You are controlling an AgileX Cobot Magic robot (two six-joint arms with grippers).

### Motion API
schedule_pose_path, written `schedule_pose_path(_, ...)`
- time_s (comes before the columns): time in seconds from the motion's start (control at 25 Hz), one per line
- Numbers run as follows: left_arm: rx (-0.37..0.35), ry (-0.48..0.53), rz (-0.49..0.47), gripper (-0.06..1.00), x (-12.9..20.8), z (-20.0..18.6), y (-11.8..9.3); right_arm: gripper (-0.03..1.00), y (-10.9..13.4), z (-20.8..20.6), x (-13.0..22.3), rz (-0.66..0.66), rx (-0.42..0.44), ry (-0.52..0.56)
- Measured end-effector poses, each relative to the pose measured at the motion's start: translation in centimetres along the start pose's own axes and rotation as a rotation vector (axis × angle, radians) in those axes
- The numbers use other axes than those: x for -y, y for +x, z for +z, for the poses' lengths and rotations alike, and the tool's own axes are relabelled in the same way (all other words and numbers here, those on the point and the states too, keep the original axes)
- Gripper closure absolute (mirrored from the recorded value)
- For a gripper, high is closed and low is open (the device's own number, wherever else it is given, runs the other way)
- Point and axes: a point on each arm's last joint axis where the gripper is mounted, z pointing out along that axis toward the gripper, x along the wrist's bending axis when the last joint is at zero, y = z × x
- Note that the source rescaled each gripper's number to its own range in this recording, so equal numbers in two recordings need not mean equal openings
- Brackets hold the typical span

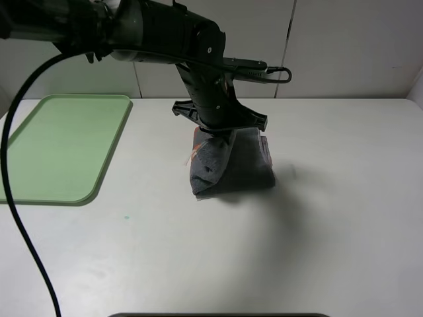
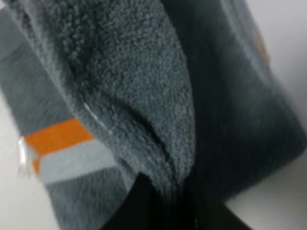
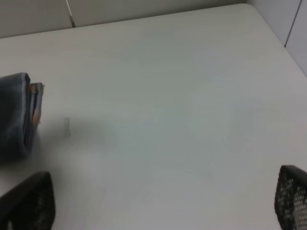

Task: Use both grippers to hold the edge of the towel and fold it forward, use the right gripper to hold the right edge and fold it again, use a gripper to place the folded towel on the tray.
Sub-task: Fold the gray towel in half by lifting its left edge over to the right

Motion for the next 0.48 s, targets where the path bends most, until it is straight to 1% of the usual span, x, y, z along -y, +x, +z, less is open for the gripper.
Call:
schedule_pose_path(0.32, 0.058, -0.118, 0.006, 0.85, -0.7, 2.1, -0.7, -0.03, 0.0, 0.0, 0.0, 0.001, -0.002, 0.000)
schedule_pose_path(0.48, 0.076, -0.146, 0.017, 0.85, -0.8, 2.1, -1.4, -0.03, 0.0, 0.0, 0.0, 0.001, -0.002, 0.000)
